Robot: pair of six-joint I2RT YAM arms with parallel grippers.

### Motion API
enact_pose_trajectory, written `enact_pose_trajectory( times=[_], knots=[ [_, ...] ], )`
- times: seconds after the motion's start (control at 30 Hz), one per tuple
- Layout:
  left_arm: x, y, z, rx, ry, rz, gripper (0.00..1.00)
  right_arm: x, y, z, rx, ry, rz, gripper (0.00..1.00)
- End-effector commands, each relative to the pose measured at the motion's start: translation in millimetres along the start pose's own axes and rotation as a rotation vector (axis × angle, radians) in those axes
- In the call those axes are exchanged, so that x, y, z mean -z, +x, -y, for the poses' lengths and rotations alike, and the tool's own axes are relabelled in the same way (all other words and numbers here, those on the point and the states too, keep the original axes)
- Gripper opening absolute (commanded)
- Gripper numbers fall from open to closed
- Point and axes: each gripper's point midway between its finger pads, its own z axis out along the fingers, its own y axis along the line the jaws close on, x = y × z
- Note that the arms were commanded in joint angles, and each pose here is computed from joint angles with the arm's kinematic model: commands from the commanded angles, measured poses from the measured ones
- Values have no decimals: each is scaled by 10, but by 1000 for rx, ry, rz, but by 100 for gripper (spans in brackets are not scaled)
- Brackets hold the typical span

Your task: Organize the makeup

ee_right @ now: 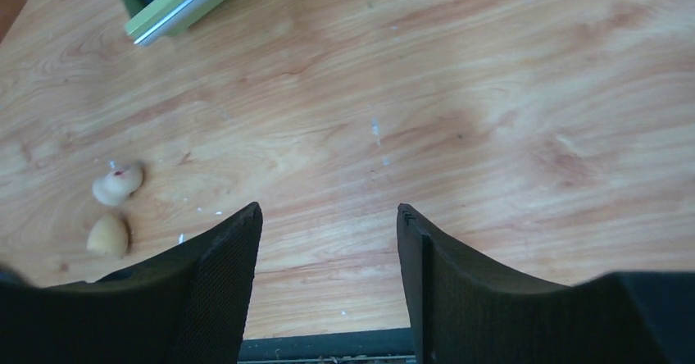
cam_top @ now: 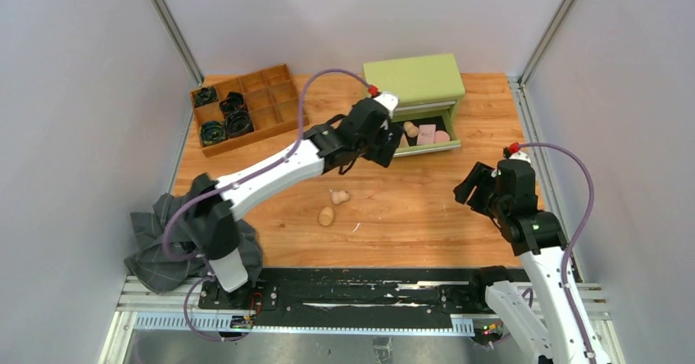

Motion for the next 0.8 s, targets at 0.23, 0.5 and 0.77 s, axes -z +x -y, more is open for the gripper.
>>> enact_pose_trajectory(
  times=[0.23,0.5,0.77],
  knots=[
    [838,1215,-960,237,-205,-155,90,-190,401,-1366,375,-362,-84,63],
    [1182,1800,-1512,541,-311,-170,90,-679,972,-2099,487,-393,-309,67],
    [1395,1950,-1855,635,-396,-139,90,-1112,1407,-2574,585,-406,-441,63]
  ],
)
